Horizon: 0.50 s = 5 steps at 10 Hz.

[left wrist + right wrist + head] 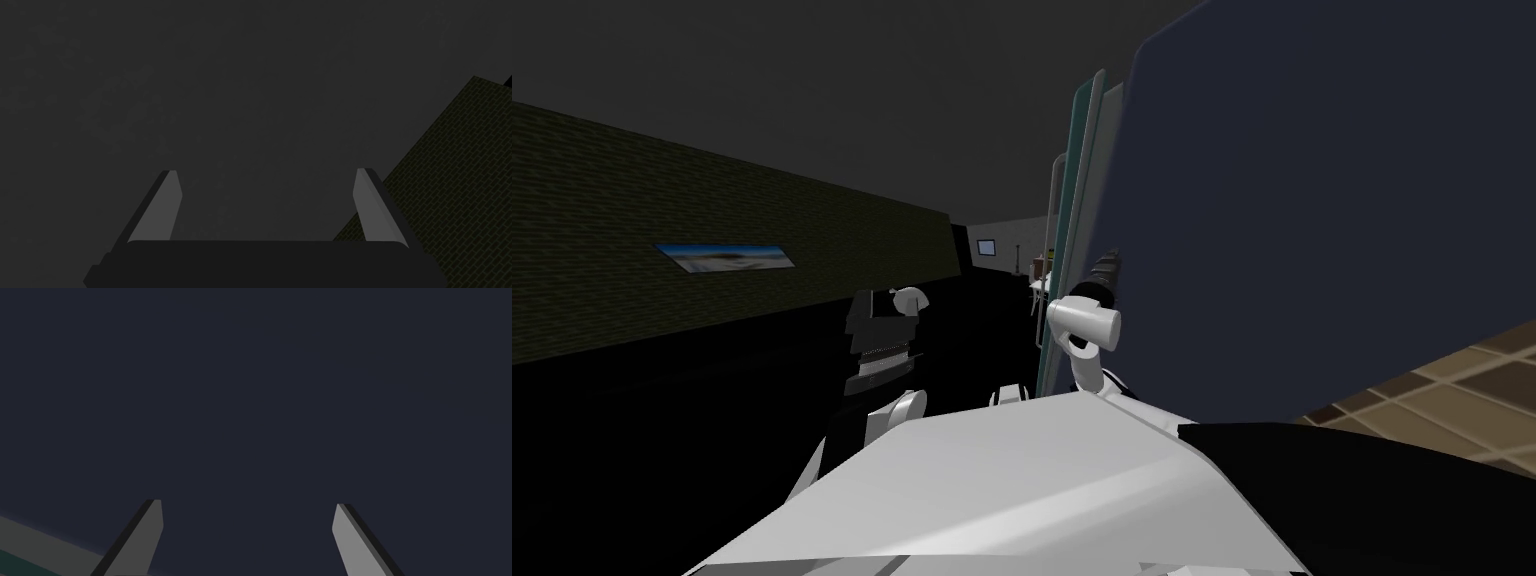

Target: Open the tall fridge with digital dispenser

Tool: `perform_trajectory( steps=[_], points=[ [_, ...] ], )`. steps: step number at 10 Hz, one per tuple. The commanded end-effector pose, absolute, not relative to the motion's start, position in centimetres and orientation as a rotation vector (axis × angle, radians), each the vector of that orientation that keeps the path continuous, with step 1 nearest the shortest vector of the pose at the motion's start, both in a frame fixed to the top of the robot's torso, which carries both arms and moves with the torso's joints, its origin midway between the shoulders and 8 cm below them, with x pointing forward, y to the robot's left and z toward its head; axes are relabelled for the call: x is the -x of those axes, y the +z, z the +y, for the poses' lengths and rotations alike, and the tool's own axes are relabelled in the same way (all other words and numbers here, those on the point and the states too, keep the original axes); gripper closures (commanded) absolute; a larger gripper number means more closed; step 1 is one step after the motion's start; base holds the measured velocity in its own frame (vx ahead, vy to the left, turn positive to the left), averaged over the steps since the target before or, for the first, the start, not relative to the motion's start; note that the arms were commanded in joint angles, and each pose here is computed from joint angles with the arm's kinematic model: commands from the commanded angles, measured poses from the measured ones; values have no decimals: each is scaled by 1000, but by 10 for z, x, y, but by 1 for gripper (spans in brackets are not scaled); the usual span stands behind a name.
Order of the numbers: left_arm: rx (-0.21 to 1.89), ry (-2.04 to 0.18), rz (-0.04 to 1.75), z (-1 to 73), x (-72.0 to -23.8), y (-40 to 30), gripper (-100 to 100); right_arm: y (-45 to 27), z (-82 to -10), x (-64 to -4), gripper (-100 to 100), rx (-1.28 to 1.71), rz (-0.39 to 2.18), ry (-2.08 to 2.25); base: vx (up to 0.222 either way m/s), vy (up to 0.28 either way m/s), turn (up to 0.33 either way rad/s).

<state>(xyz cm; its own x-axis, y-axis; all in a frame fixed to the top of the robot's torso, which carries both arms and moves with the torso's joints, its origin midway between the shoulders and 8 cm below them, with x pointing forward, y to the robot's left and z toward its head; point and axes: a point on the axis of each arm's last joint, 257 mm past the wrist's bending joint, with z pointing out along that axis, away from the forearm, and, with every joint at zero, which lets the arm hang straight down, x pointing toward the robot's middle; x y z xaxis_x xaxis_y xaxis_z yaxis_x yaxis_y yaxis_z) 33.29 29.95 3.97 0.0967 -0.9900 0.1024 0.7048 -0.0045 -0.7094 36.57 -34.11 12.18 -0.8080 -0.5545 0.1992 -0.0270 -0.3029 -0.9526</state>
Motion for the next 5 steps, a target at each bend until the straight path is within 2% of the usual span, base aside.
perform_trajectory(
  steps=[1, 5],
  points=[
    [717, -1428, 506, 299, -333, 40, 0, 115, -317, -382, -100, 786, 1594, -2056, 14, 1, 55],
    [717, -1428, 506, 299, -333, 40, 0, 109, -293, -385, -100, 790, 1618, -1843, 10, 0, 35]
  ],
)
